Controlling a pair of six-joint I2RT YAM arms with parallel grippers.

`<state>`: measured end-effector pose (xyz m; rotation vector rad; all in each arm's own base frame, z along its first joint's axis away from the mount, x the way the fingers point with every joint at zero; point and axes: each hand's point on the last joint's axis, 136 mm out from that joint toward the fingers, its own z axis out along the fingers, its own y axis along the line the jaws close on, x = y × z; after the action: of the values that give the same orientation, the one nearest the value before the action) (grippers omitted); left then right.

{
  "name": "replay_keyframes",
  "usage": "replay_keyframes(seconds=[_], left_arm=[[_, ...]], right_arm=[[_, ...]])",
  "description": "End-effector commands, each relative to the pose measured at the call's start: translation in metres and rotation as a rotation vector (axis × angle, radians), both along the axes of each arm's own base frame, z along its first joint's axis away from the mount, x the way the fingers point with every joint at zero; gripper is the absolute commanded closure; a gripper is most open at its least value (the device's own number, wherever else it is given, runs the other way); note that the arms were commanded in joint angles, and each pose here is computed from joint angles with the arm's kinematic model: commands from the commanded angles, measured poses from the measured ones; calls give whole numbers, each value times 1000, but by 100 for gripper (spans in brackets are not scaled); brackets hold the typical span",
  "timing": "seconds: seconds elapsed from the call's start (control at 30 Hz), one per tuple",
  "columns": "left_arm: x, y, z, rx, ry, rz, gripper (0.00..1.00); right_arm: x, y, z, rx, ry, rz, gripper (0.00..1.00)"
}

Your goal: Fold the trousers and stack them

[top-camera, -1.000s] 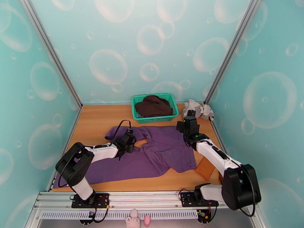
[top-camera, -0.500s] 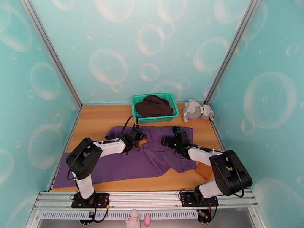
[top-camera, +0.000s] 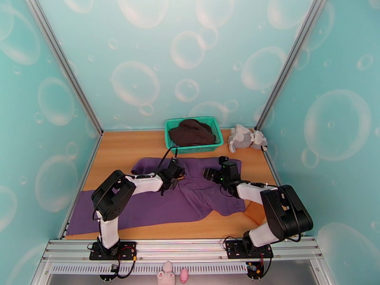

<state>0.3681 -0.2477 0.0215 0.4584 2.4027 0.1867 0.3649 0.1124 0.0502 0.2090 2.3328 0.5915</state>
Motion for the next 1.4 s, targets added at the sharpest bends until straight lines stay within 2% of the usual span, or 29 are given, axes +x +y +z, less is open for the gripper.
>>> replay_keyframes(seconds=[0.0, 0.1, 0.37, 0.67, 0.93, 1.1, 1.37], left_arm=[[-6, 15, -7, 43, 19, 38, 94], [-5, 18, 7, 26, -8, 55, 100], [6, 39, 50, -43, -83, 133, 100], [27, 115, 102, -178, -177, 336, 100], [36, 155, 126, -271, -220, 425, 100], [49, 205, 150, -296, -280, 552, 100], [59, 303, 217, -259, -425, 800, 100]], right_arm=[[-4, -7, -7, 10, 33, -32, 11], [-4, -9, -7, 5, 32, -34, 11], [-3, -14, -13, -11, 52, -53, 10], [-2, -23, -19, 2, 71, -86, 10], [-2, -23, -18, 2, 68, -83, 10], [-2, -28, -27, -16, 98, -106, 10], [-3, -40, -31, -4, 118, -150, 10]])
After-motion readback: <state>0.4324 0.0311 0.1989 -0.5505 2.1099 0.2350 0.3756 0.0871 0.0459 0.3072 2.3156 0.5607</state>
